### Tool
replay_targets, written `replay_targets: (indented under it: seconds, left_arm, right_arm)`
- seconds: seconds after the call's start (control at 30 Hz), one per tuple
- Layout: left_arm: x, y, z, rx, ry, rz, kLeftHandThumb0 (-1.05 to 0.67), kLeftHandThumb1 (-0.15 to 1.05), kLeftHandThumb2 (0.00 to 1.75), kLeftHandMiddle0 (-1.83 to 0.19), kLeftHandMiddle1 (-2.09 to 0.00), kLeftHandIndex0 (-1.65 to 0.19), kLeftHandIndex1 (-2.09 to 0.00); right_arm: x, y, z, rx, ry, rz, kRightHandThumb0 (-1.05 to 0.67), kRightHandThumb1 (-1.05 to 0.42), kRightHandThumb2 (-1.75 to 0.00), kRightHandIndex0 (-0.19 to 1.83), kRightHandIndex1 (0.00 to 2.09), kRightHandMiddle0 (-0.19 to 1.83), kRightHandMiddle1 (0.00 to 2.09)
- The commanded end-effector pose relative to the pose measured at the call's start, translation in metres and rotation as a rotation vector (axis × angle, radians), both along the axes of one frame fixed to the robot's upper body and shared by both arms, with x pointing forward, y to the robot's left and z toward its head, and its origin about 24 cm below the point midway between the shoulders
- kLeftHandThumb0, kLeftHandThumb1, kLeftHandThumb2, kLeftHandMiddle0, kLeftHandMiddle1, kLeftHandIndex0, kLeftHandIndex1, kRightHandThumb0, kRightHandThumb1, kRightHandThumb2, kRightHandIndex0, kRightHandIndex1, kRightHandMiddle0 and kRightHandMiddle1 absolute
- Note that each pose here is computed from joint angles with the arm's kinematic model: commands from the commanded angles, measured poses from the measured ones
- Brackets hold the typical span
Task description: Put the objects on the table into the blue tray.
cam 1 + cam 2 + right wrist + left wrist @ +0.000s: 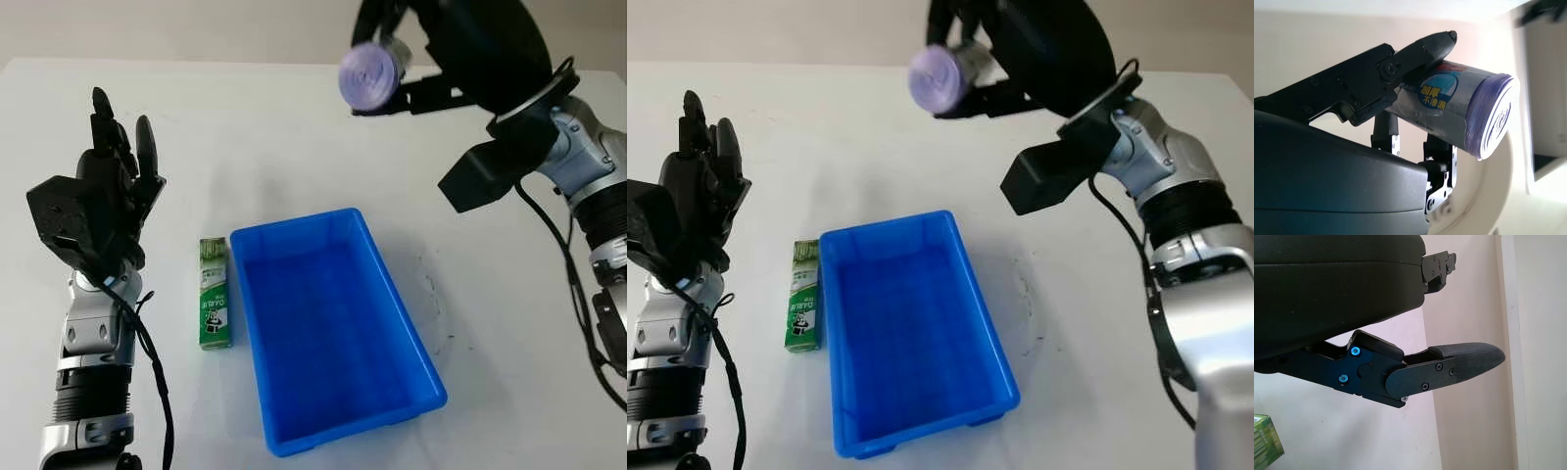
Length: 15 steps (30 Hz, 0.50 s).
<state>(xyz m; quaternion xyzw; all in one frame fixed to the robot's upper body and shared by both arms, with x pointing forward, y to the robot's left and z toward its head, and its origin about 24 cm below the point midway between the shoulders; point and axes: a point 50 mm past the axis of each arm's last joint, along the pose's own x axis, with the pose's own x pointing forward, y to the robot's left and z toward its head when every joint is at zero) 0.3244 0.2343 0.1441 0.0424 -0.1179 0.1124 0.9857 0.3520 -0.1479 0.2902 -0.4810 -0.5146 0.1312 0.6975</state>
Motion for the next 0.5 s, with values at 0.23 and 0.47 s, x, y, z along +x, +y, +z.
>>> replay_targets:
  seconds: [0.23,0.47]
  left_arm:
    - [0.0,0.003,0.003,0.003,-0.012,0.006,-0.79,1.05,0.62,0.18,-0.04,0.19,0.0]
    - [0.0,0.003,0.004,0.003,-0.012,0.005,-0.8,1.05,0.62,0.19,-0.05,0.19,0.0]
  right_arm:
    - [-0.027,0.016,-0.003,-0.164,0.278,0.118,-0.36,-1.05,-0.22,1.2,2.09,0.95,2.09]
    - [-0.041,0.021,-0.009,-0.37,0.486,0.104,-0.34,-1.05,-0.19,1.14,2.09,0.89,2.09]
